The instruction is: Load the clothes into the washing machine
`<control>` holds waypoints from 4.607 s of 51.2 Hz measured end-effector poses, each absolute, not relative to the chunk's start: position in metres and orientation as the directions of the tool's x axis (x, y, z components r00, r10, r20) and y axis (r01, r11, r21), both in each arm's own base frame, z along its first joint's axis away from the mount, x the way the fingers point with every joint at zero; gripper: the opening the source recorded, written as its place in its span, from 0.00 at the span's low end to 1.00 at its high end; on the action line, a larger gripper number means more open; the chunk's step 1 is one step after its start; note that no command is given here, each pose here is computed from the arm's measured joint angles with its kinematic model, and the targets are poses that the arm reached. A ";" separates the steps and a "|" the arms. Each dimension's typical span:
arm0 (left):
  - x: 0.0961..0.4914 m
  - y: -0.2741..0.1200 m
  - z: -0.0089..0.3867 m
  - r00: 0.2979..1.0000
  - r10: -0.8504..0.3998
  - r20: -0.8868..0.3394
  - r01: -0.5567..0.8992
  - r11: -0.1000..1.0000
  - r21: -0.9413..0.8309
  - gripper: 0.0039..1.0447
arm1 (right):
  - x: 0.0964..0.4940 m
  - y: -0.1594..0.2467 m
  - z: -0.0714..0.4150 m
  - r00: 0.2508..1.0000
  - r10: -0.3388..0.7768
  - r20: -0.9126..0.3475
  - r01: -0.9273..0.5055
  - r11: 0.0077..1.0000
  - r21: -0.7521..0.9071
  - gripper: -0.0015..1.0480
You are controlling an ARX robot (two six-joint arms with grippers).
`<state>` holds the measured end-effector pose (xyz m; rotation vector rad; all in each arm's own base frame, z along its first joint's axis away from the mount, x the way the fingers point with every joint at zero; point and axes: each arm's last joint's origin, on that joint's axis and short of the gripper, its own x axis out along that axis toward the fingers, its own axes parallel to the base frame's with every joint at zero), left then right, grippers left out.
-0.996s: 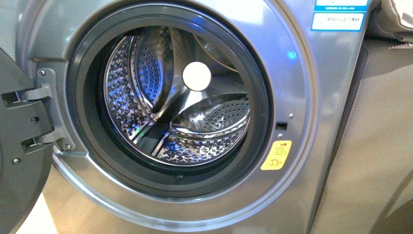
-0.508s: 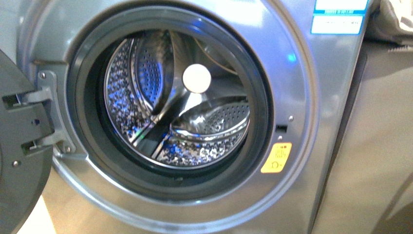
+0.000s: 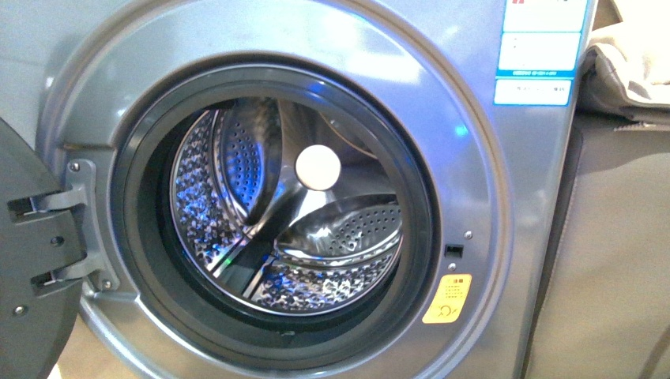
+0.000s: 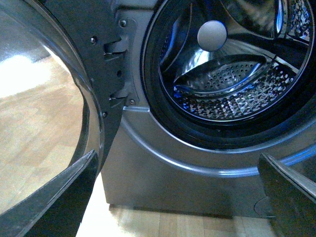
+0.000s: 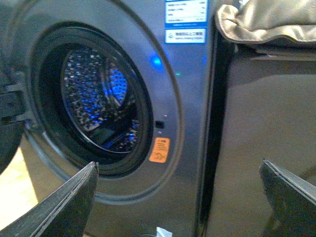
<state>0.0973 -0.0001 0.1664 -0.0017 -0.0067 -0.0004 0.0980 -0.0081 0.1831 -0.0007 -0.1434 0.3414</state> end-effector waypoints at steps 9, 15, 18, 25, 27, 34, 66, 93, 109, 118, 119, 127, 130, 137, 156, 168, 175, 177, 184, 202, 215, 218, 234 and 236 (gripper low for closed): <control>0.097 0.000 0.166 1.000 -0.002 0.007 0.002 1.000 -0.002 0.94 | 0.099 -0.029 0.213 0.907 0.382 0.176 -0.380 0.924 -0.047 0.93; 0.097 0.000 0.166 1.000 -0.002 0.007 0.002 1.000 -0.002 0.94 | 0.101 -0.045 0.241 0.896 0.398 0.198 -0.392 0.917 -0.072 0.93; 0.097 0.000 0.166 1.000 -0.002 0.007 0.002 1.000 -0.002 0.94 | 0.106 -0.057 0.257 0.898 0.388 0.210 -0.378 0.922 -0.087 0.93; 0.097 0.000 0.166 1.000 -0.002 0.007 0.002 1.000 -0.002 0.94 | 0.121 -0.084 0.276 0.922 0.344 0.180 -0.349 0.937 -0.003 0.93; 0.097 0.000 0.166 1.000 -0.002 0.007 0.002 1.000 -0.002 0.94 | 0.125 -0.091 0.280 0.931 0.326 0.167 -0.335 0.942 0.032 0.93; 0.097 0.000 0.166 1.000 -0.002 0.007 0.002 1.000 -0.002 0.94 | 0.148 -0.120 0.293 0.976 0.208 0.059 -0.216 0.953 0.213 0.93; 0.097 0.000 0.166 1.000 -0.002 0.007 0.002 1.000 -0.002 0.94 | 0.221 -0.252 0.128 0.744 -0.090 -0.662 0.354 0.894 0.276 0.93; 0.097 0.000 0.166 1.000 -0.002 0.007 0.002 1.000 -0.002 0.94 | 0.248 -0.267 0.005 0.586 -0.080 -0.806 0.440 0.867 0.234 0.93; 0.097 0.000 0.166 1.000 -0.002 0.007 0.002 1.000 -0.002 0.94 | 0.259 -0.266 -0.037 0.547 -0.076 -0.834 0.468 0.854 0.229 0.93; 0.097 0.000 0.166 1.000 -0.002 0.007 0.002 1.000 -0.002 0.94 | 0.260 -0.260 -0.062 0.516 -0.063 -0.854 0.486 0.843 0.231 0.93; 0.097 0.000 0.166 1.000 -0.002 0.007 0.002 1.000 -0.002 0.94 | 0.260 -0.260 -0.063 0.515 -0.063 -0.855 0.486 0.843 0.231 0.93; 0.097 0.000 0.166 1.000 -0.002 0.007 0.002 1.000 -0.002 0.94 | 0.261 -0.259 -0.084 0.499 -0.057 -0.865 0.508 0.827 0.239 0.93; 0.097 0.000 0.166 1.000 -0.002 0.007 0.002 1.000 -0.002 0.94 | 0.262 -0.260 -0.091 0.495 -0.057 -0.867 0.517 0.821 0.241 0.93; 0.097 0.000 0.166 1.000 -0.002 0.007 0.002 1.000 -0.002 0.94 | 0.263 -0.257 -0.108 0.480 -0.048 -0.876 0.536 0.807 0.250 0.93; 0.097 0.000 0.166 1.000 -0.002 0.007 0.002 1.000 -0.002 0.94 | 0.260 -0.254 -0.140 0.457 -0.023 -0.889 0.552 0.791 0.263 0.93; 0.097 0.000 0.166 1.000 -0.002 0.007 0.002 1.000 -0.002 0.94 | 0.255 -0.256 -0.154 0.446 -0.016 -0.895 0.563 0.782 0.266 0.93; 0.097 0.000 0.166 1.000 -0.002 0.007 0.002 1.000 -0.002 0.94 | 0.252 -0.255 -0.160 0.440 -0.014 -0.898 0.567 0.780 0.265 0.93; 0.097 0.000 0.166 1.000 -0.002 0.007 0.002 1.000 -0.002 0.94 | 0.251 -0.255 -0.162 0.439 -0.014 -0.898 0.566 0.781 0.265 0.93; 0.097 0.000 0.166 1.000 -0.002 0.007 0.002 1.000 -0.002 0.94 | 0.250 -0.256 -0.165 0.438 -0.015 -0.899 0.559 0.787 0.260 0.93; 0.097 0.000 0.166 1.000 -0.002 0.007 0.002 1.000 -0.002 0.94 | 0.246 -0.254 -0.171 0.428 -0.012 -0.904 0.550 0.797 0.250 0.93; 0.097 0.000 0.166 1.000 -0.002 0.007 0.002 1.000 -0.002 0.94 | 0.245 -0.255 -0.174 0.422 -0.016 -0.906 0.549 0.800 0.241 0.93; 0.097 0.000 0.166 1.000 -0.002 0.007 0.002 1.000 -0.002 0.94 | 0.244 -0.256 -0.174 0.421 -0.017 -0.907 0.550 0.800 0.240 0.93; 0.097 0.000 0.166 1.000 -0.002 0.007 0.002 1.000 -0.002 0.94 | 0.241 -0.257 -0.177 0.419 -0.019 -0.908 0.547 0.803 0.235 0.93; 0.097 0.000 0.166 1.000 -0.002 0.007 0.002 1.000 -0.002 0.94 | 0.241 -0.258 -0.177 0.419 -0.019 -0.908 0.547 0.803 0.235 0.93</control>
